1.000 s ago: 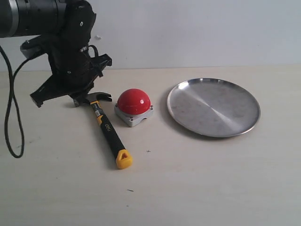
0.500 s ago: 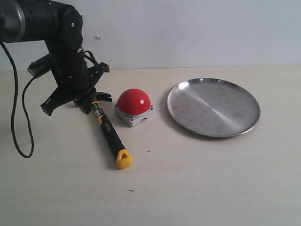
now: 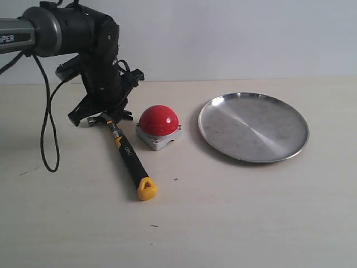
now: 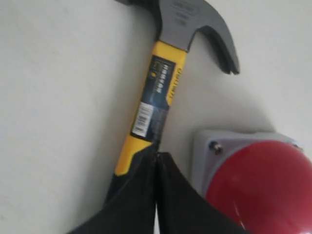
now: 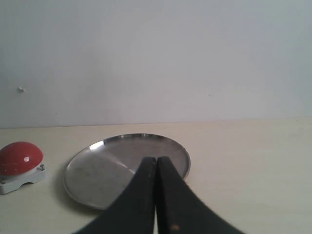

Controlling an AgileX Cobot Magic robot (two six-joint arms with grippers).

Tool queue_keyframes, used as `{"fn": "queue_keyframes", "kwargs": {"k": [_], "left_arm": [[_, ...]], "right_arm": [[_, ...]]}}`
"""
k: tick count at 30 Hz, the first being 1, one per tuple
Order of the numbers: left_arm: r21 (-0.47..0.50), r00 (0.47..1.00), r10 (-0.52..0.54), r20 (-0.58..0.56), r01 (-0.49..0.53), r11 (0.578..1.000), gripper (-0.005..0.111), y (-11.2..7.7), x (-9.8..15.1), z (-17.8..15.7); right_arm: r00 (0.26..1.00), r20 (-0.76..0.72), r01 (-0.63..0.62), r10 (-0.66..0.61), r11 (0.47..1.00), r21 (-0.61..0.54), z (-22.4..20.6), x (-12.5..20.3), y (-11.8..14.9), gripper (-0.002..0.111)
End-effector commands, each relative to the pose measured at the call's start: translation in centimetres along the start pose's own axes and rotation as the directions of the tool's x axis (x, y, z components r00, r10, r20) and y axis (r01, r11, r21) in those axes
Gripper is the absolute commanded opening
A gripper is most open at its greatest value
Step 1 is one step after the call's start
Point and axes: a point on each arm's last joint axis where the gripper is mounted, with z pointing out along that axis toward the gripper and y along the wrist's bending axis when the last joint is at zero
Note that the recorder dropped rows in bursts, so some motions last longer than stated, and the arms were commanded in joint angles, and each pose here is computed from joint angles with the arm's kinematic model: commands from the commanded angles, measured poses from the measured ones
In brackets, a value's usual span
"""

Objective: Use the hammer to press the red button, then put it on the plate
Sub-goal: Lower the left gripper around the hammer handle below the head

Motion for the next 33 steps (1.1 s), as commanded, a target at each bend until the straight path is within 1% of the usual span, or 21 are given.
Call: {"fn": "queue_keyframes", "kwargs": {"k": [1,5,12,15,18,21,23,26,28,29,33], "left_arm": [[-0.121,0.998,0.040,0.048,-0.034,0.992,0.000,-0.6,-1.0,-0.3],[-0.080,0.998,0.042,0.049,-0.038,0.996,0.000,-1.8,-1.3,-0.2],[-0.080,0.998,0.040,0.044,-0.037,0.996,0.000,-1.8,-1.2,0.0],[-0.068,1.000,0.026,-0.003,-0.026,0.997,0.000,-1.9,-0.8,0.1],[-0.072,0.999,0.001,-0.049,-0.004,0.997,0.002,-2.0,-0.2,0.9],[-0.091,0.998,0.001,-0.060,-0.006,0.996,0.014,-1.9,0.0,2.0],[-0.108,0.999,0.007,-0.052,-0.012,0.994,0.028,-1.7,-0.1,2.7],[-0.107,0.999,0.044,0.015,-0.042,0.993,0.045,-1.8,-0.7,3.1],[-0.111,0.997,0.071,0.037,-0.066,0.992,0.054,-1.8,-0.9,3.0],[-0.113,0.996,0.079,0.042,-0.074,0.991,0.056,-1.7,-1.0,3.0],[-0.096,0.995,0.085,0.045,-0.081,0.992,0.055,-1.7,-1.4,3.1]], "right_arm": [[1.000,0.008,0.001,-0.002,1.000,0.007,0.0,0.1,0.0,0.000],[1.000,0.008,0.001,-0.002,1.000,0.007,0.0,0.1,0.0,0.000],[1.000,0.008,0.001,-0.002,1.000,0.007,0.0,0.1,0.0,0.000],[1.000,0.008,0.001,-0.002,1.000,0.007,0.0,0.1,0.0,0.000],[1.000,0.008,0.001,-0.002,1.000,0.007,0.0,0.1,0.0,0.000],[1.000,0.008,0.001,-0.002,1.000,0.007,0.0,0.1,0.0,0.000],[1.000,0.008,0.001,-0.002,1.000,0.007,0.0,0.1,0.0,0.000],[1.000,0.008,0.001,-0.002,1.000,0.007,0.0,0.1,0.0,0.000],[1.000,0.008,0.001,-0.002,1.000,0.007,0.0,0.1,0.0,0.000],[1.000,0.008,0.001,-0.002,1.000,0.007,0.0,0.1,0.0,0.000],[1.000,0.008,0.001,-0.002,1.000,0.007,0.0,0.1,0.0,0.000]]}}
